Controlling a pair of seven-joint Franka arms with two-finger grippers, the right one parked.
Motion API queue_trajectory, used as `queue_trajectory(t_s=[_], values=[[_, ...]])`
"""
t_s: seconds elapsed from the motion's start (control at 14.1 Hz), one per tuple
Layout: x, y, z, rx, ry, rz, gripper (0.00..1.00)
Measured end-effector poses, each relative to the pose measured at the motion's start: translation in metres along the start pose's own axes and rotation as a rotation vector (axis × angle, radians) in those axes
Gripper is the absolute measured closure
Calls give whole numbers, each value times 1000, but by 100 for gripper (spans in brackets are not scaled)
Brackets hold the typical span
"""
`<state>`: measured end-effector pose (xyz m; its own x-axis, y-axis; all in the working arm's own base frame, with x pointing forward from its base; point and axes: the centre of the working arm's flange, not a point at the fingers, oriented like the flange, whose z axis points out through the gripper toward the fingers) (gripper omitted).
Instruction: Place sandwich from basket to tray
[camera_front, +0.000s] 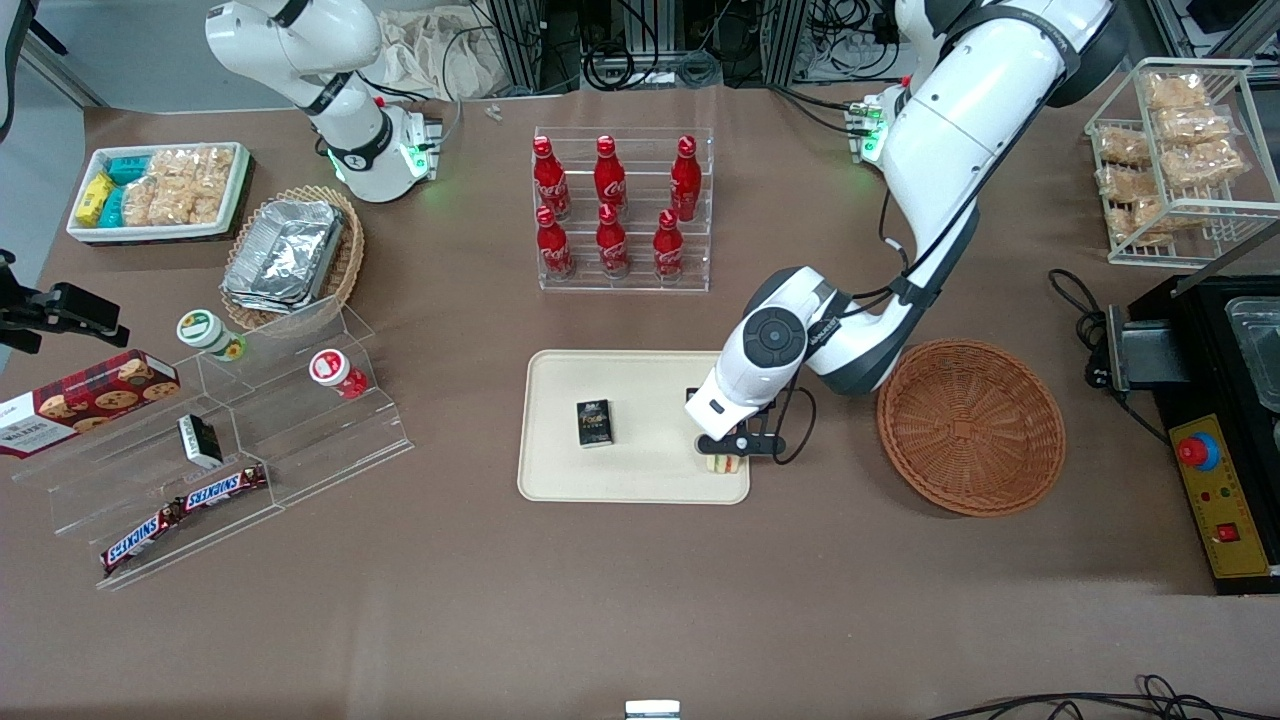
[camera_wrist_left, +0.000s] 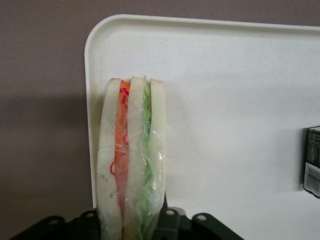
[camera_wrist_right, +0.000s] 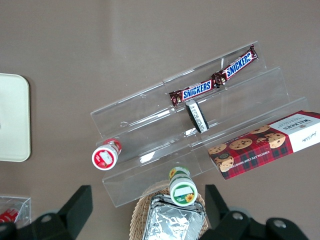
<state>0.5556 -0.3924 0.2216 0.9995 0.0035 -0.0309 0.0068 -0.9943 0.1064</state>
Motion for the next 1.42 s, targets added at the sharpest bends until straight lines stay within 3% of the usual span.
queue_trajectory(t_s=[0.21, 0.43, 0.71, 0.92, 1.13, 1.42], values=[[6, 2, -16, -7, 23, -18, 25], [17, -3, -78, 20, 58, -44, 0], [8, -26, -183, 83, 72, -96, 0], [-1, -49, -252, 78, 80, -106, 0], [-11, -87, -305, 80, 46, -90, 0], [-8, -166, -367, 118, -8, -125, 0]])
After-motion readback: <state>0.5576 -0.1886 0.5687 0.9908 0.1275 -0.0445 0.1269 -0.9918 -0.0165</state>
